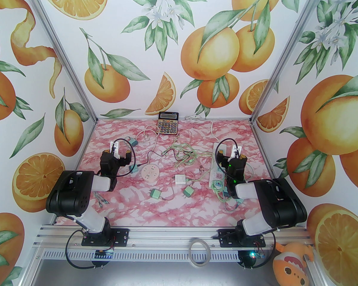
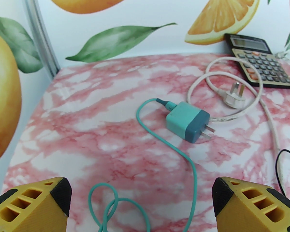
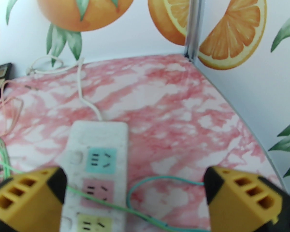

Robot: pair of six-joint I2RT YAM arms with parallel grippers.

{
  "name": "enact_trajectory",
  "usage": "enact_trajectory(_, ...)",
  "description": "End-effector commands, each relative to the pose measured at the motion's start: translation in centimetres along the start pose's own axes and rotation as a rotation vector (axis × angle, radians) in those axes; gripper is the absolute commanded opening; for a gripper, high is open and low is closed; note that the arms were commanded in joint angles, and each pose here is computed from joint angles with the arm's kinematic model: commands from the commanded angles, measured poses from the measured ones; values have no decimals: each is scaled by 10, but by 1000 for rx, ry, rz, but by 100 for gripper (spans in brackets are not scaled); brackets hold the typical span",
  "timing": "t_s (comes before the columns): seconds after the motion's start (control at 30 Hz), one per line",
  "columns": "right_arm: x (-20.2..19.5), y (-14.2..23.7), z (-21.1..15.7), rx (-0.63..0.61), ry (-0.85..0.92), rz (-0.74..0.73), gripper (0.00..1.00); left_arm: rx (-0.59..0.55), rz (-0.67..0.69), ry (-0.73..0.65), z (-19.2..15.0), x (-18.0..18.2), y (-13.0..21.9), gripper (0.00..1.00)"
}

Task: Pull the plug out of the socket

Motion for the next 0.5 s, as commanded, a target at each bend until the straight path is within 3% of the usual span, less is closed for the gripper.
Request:
enact_trajectory(0.0, 1, -1, 7, -38, -23, -13, 100, -49, -7, -12, 10, -1, 1, 100)
enact_trajectory(0.47, 4, -2, 6, -26, -11, 3, 100, -52, -6, -11, 10, -1, 1, 100)
Point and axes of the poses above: each hand's point on the last joint's axis, 136 mm out from that joint toward the fingers, its own y axis back along the fingers, its own x axis along the line the jaws close on, z = x × y, the point moved 6 cm from there along y, back along the fingers, and after that the axes turned 14 degrees about -y, right-handed, at the moved point
